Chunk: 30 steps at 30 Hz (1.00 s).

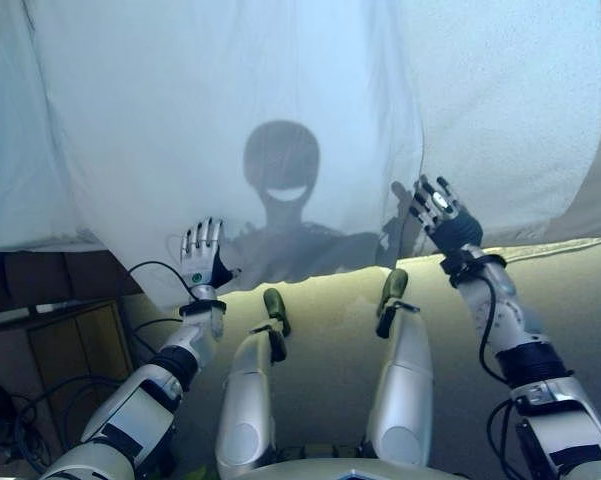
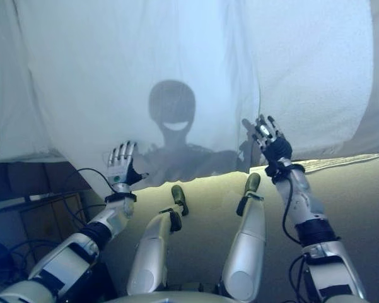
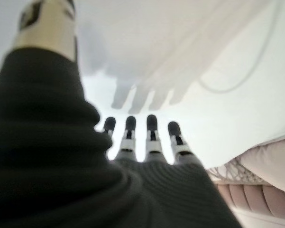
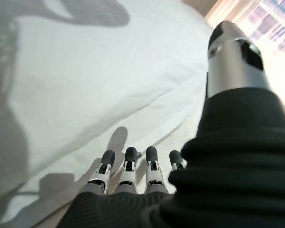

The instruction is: Make the bed neatly

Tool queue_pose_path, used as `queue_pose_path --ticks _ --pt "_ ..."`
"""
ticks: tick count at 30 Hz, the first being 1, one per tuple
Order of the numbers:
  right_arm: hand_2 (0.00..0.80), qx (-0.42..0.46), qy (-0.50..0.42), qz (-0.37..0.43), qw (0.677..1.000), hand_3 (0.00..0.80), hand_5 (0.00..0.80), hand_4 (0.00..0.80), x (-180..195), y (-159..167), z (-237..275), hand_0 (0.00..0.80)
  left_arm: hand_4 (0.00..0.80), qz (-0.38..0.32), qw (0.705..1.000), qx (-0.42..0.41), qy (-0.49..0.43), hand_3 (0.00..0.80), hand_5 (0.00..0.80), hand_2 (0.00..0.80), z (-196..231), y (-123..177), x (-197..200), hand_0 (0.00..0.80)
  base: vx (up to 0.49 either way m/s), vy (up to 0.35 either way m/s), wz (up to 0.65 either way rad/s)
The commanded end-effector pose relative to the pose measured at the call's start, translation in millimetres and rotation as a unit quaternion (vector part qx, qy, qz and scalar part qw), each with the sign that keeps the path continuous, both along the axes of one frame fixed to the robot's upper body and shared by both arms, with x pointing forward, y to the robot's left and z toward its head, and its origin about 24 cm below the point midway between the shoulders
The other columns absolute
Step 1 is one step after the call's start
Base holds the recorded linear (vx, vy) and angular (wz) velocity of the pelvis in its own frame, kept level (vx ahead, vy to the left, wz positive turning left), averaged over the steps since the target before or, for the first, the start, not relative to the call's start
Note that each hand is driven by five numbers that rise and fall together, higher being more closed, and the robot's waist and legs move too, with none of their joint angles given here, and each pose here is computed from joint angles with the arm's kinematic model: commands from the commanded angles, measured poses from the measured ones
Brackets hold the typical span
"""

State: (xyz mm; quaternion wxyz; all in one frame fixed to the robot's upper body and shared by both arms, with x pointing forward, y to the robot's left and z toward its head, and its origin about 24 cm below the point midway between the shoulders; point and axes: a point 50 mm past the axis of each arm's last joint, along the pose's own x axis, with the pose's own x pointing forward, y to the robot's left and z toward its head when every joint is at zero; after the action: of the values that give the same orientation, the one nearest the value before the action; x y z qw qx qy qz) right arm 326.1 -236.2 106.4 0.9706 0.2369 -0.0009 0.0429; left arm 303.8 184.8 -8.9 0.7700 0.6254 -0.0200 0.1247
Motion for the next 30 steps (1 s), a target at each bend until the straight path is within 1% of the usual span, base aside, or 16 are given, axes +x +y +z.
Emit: queue_pose_path --ticks 1,2,3,4,5,14,17,25,30 --pt "0.0 -0.034 -0.052 0.011 0.998 0.0 0.0 0.0 1.7 -10.1 35.1 0.0 0.0 0.046 0.997 -0.032 0.059 0.0 0.0 0.0 -22.2 10.5 -16.5 0.0 0.038 0.063 -0.03" --pt "0.0 -0.033 -0.05 0.011 0.998 0.0 0.0 0.0 1.8 -11.8 35.2 0.0 0.047 0.058 0.995 -0.038 0.067 0.047 0.047 0.047 -24.8 13.2 -18.6 0.047 0.036 0.018 -0.02" --pt "0.0 -0.03 -0.049 0.011 0.998 0.0 0.0 0.0 1.4 -12.8 34.5 0.0 0.445 0.069 0.994 -0.042 0.071 0.445 0.445 0.445 -26.1 16.3 -19.6 0.445 0.026 -0.019 0.03" --pt "0.0 -0.027 -0.048 0.011 0.998 0.0 0.0 0.0 1.3 -13.2 34.6 0.0 0.58 0.074 0.994 -0.043 0.072 0.58 0.58 0.58 -25.8 18.6 -19.3 0.58 0.022 -0.029 0.04" --pt "0.0 -0.023 -0.049 0.011 0.998 0.0 0.0 0.0 1.3 -14.5 35.0 0.0 0.8 0.076 0.994 -0.043 0.071 0.8 0.8 0.8 -24.2 20.6 -17.5 0.8 0.0 0.0 0.0" --pt "0.0 -0.031 -0.047 0.008 0.998 0.0 0.0 0.0 -2.6 -21.4 40.3 0.0 0.8 0.085 0.992 -0.075 0.055 0.8 0.8 0.8 -13.5 24.0 -5.0 0.8 0.018 0.038 0.03" --pt "0.0 -0.023 -0.051 0.01 0.998 0.0 0.0 0.0 -5.0 -16.3 38.9 0.0 0.8 0.078 0.992 -0.075 0.061 0.8 0.8 0.8 -13.0 22.0 -3.6 0.8 -0.003 -0.037 0.02" --pt "0.0 -0.017 -0.056 0.008 0.998 0.0 0.0 0.0 -9.2 -8.5 33.4 0.0 0.8 0.088 0.988 -0.098 0.081 0.8 0.8 0.8 -18.0 24.5 -6.5 0.8 -0.022 -0.018 0.04" --pt "0.0 -0.004 -0.074 0.017 0.997 0.0 0.0 0.0 -10.9 2.5 29.8 0.0 0.8 0.093 0.988 -0.096 0.08 0.8 0.8 0.8 -16.5 30.1 -7.1 0.8 -0.086 -0.103 0.12"
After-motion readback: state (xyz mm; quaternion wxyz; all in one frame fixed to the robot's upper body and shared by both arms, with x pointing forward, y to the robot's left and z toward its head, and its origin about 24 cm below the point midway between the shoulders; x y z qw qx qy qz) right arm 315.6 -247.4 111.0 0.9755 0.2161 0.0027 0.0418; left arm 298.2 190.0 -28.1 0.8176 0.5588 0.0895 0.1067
